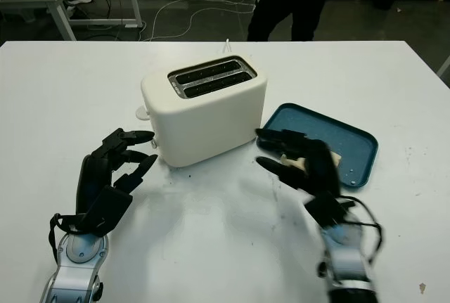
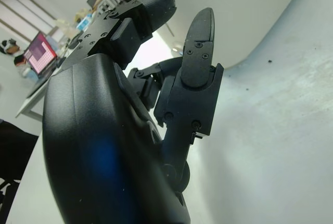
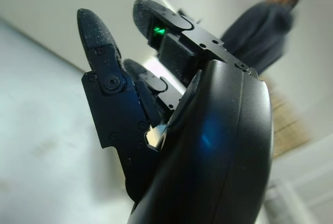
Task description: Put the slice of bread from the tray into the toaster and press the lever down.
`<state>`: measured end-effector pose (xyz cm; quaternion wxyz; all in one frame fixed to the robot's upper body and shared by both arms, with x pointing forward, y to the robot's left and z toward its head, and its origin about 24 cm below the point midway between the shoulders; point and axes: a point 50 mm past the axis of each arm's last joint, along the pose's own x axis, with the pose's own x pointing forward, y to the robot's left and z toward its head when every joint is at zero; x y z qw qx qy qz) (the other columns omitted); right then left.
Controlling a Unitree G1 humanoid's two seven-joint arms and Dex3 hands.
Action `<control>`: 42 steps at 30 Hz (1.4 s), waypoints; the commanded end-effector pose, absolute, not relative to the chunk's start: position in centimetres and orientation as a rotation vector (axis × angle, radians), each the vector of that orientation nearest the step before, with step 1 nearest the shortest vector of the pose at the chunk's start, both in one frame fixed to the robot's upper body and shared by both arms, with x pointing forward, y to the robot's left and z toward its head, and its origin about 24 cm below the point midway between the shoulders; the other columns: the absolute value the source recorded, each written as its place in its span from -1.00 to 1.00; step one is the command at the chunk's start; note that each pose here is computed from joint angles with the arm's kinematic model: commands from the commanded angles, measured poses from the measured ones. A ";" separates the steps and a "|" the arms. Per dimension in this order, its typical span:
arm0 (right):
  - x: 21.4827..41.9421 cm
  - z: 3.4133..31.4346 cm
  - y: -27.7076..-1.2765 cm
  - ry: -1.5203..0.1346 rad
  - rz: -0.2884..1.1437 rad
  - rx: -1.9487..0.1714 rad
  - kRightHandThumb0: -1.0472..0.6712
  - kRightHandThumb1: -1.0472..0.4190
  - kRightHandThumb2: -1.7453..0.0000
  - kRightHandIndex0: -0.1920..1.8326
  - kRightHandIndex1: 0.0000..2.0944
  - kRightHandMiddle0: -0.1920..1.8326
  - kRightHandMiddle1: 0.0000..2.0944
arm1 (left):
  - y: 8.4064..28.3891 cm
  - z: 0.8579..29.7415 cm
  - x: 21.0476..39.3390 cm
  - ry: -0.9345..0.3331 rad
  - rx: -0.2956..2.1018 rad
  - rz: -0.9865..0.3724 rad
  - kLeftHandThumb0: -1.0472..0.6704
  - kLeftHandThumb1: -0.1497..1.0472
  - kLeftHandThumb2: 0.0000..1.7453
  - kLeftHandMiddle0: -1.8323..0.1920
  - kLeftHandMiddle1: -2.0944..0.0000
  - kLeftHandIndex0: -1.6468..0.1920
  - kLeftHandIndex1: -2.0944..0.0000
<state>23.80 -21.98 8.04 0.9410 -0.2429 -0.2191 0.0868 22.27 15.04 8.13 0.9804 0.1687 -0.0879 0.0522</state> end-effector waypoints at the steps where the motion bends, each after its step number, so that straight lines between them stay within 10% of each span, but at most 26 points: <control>1: 23.1 9.0 -23.5 -0.514 0.180 -0.632 -0.50 -0.69 1.00 0.07 -0.95 0.01 -1.00 | 14.9 8.3 22.5 -0.199 0.346 0.095 -0.20 0.79 -0.76 0.31 -0.15 0.17 0.30; 10: 22.3 9.6 -27.4 -0.540 0.231 -1.056 -0.76 -0.68 0.99 -0.29 -1.00 -0.30 -1.00 | 14.8 8.4 22.6 -0.200 0.336 0.089 -0.18 0.79 -0.78 0.32 -0.15 0.18 0.29; 14: 22.6 9.2 -28.2 -0.492 0.251 -1.275 -0.47 -0.77 0.98 -0.50 -0.99 -0.48 -1.00 | 15.0 8.4 22.6 -0.204 0.339 0.091 -0.18 0.79 -0.78 0.30 -0.16 0.17 0.29; 17: 23.0 9.0 -28.8 -0.479 0.251 -1.375 -0.82 -0.78 0.99 -0.57 -0.99 -0.54 -1.00 | 15.0 8.4 22.6 -0.205 0.352 0.091 -0.19 0.79 -0.77 0.30 -0.16 0.17 0.29; 25: 23.8 7.0 -30.0 -0.438 0.205 -1.507 -0.98 -0.68 1.00 -0.61 -1.00 -0.56 -1.00 | 14.9 8.3 22.5 -0.202 0.353 0.098 -0.19 0.79 -0.77 0.30 -0.16 0.17 0.30; 42: 23.8 2.9 -30.0 -0.391 0.144 -1.390 -0.54 -0.63 1.00 -0.35 -0.95 -0.28 -0.96 | 15.0 8.2 22.5 -0.216 0.354 0.104 -0.18 0.79 -0.76 0.28 -0.16 0.15 0.31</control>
